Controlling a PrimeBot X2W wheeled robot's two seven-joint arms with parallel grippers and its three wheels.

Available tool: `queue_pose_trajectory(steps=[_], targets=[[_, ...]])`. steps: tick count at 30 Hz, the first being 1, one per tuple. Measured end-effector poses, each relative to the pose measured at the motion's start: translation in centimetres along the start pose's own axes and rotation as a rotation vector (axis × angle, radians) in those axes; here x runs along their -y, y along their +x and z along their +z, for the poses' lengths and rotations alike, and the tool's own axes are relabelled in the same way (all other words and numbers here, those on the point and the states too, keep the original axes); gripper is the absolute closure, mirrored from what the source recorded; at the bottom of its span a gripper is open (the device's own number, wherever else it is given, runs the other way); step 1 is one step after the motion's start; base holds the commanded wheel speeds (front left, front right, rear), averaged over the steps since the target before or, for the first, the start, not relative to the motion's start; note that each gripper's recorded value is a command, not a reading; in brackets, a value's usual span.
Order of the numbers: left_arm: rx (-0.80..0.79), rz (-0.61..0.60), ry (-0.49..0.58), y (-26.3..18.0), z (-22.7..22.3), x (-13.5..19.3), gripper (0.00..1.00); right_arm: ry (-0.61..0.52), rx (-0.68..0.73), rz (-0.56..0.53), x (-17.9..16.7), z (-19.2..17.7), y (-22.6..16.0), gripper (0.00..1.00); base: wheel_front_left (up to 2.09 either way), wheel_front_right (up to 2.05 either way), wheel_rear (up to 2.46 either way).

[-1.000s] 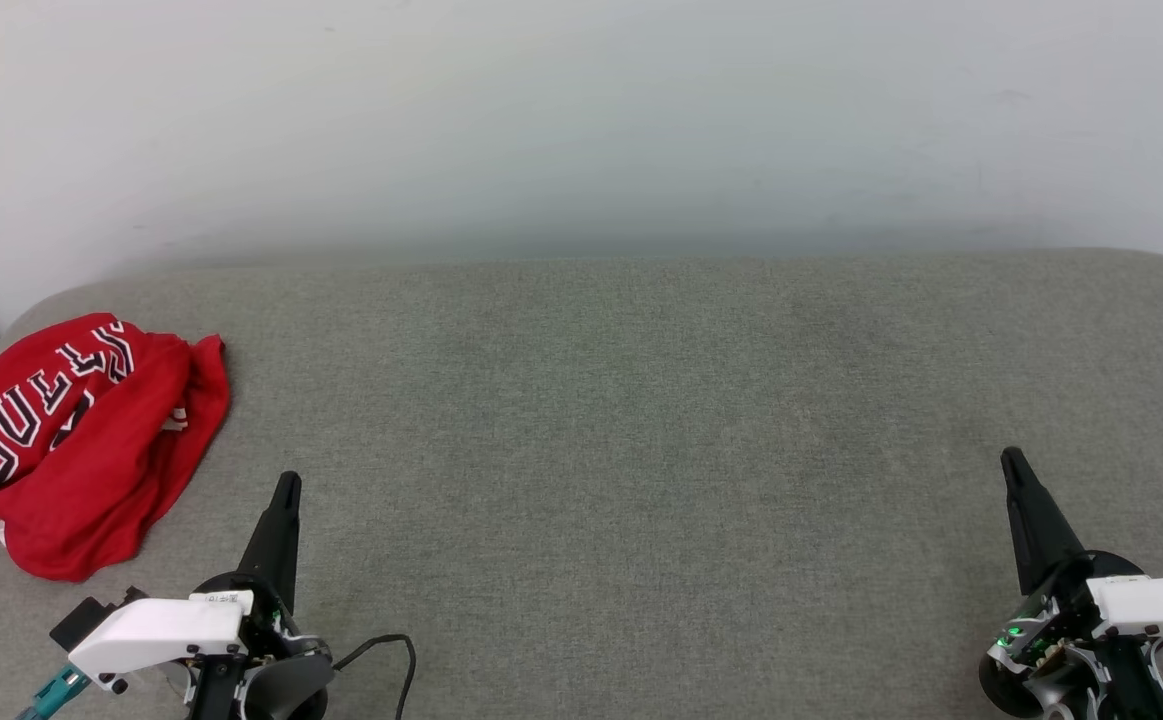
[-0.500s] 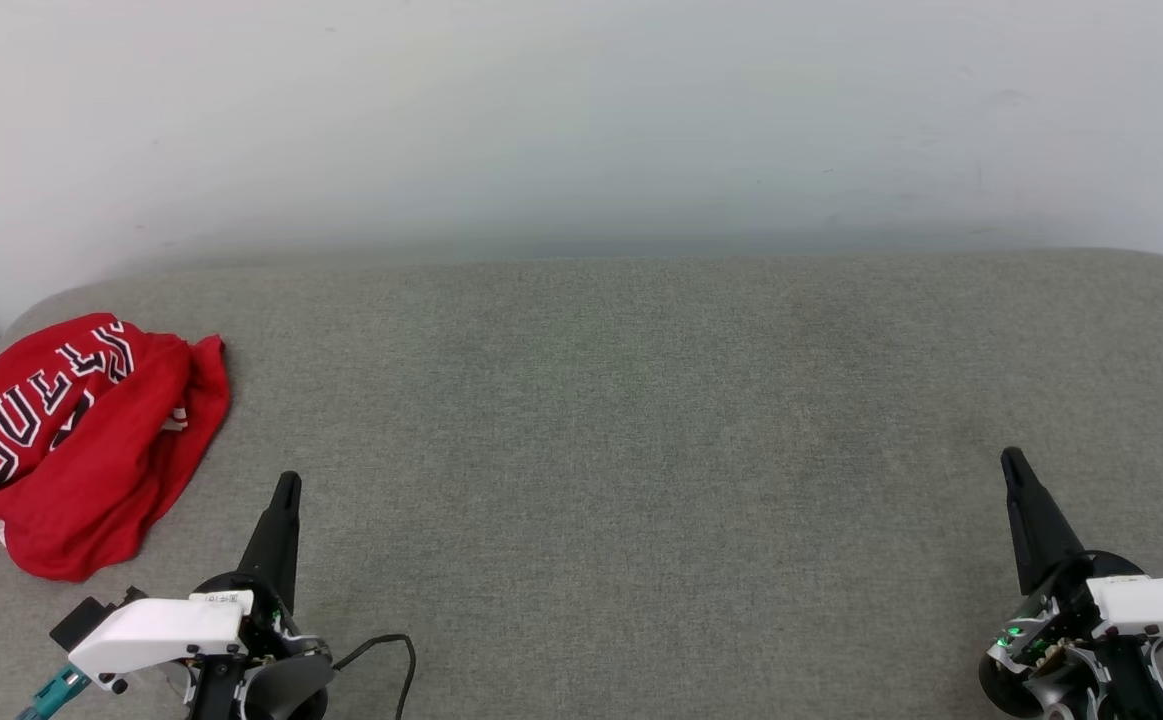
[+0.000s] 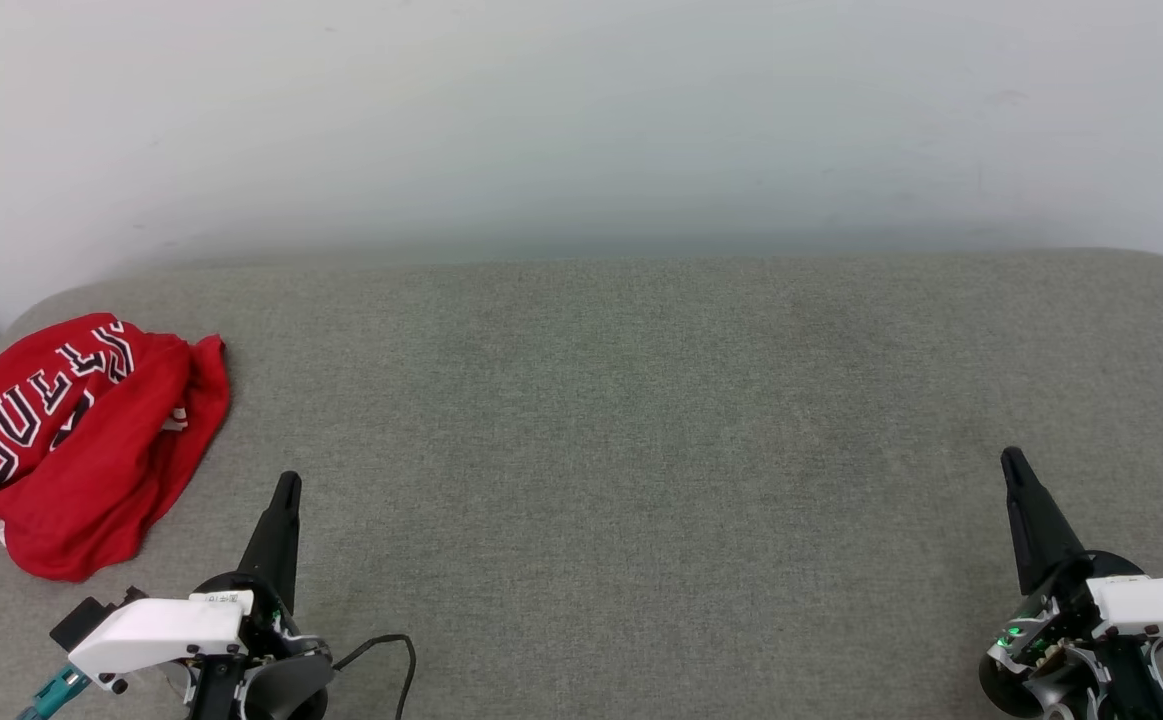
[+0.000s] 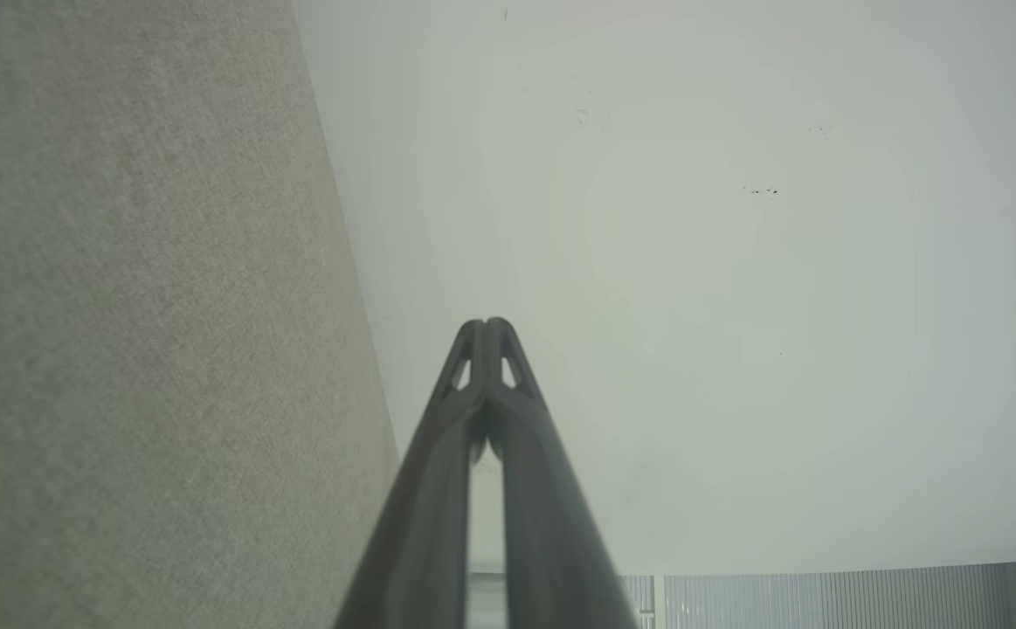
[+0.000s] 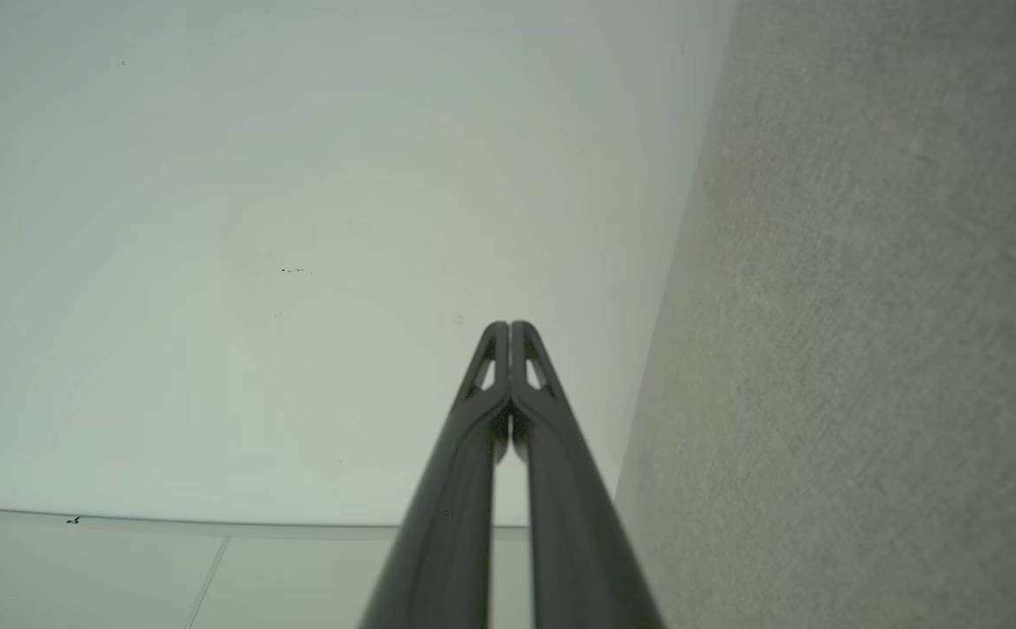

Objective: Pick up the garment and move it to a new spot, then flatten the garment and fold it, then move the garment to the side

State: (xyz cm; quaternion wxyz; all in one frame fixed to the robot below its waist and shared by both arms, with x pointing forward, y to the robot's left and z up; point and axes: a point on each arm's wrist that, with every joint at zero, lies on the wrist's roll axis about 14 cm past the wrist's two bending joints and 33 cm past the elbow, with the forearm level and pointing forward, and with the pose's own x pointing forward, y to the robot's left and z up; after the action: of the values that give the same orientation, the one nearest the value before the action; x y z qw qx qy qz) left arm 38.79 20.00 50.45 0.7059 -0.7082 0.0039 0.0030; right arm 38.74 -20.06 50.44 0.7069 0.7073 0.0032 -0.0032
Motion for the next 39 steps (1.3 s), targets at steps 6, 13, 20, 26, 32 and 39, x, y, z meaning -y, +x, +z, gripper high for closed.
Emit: queue_pose_trajectory(steps=[6, 13, 20, 26, 32, 39], targets=[[0.0, 0.0, 0.0, 0.0, 0.0, 0.0, 1.0, 0.0, 0.0, 0.0, 0.0, 0.0, 0.0, 1.0, 0.0, 0.0, 0.0], [0.0, 0.0, 0.0, 0.0, 0.0, 0.0, 1.0, 0.0, 0.0, 0.0, 0.0, 0.0, 0.0, 1.0, 0.0, 0.0, 0.0], [-0.001, 0.008, -0.001, -0.1, 0.0, -0.3, 0.0, 0.001, 0.0, -0.009, 0.3, 0.0, -0.1, 0.0, 0.0, 0.0, 0.0], [0.009, 0.082, -0.006, -1.3, -0.1, -2.8, 0.0, -0.001, 0.012, -0.084, 2.8, 0.1, -1.3, 0.0, 0.0, 0.0, 0.0], [0.033, 0.069, 0.016, -1.2, 0.2, -2.3, 0.0, -0.031, 0.03, -0.089, 2.9, 0.3, -1.3, 0.0, 0.0, 0.0, 0.0], [0.063, 0.08, 0.075, -1.5, 0.9, -2.6, 0.0, -0.139, 0.061, -0.098, 3.0, 1.1, -1.4, 0.0, 0.0, 0.0, 0.0]])
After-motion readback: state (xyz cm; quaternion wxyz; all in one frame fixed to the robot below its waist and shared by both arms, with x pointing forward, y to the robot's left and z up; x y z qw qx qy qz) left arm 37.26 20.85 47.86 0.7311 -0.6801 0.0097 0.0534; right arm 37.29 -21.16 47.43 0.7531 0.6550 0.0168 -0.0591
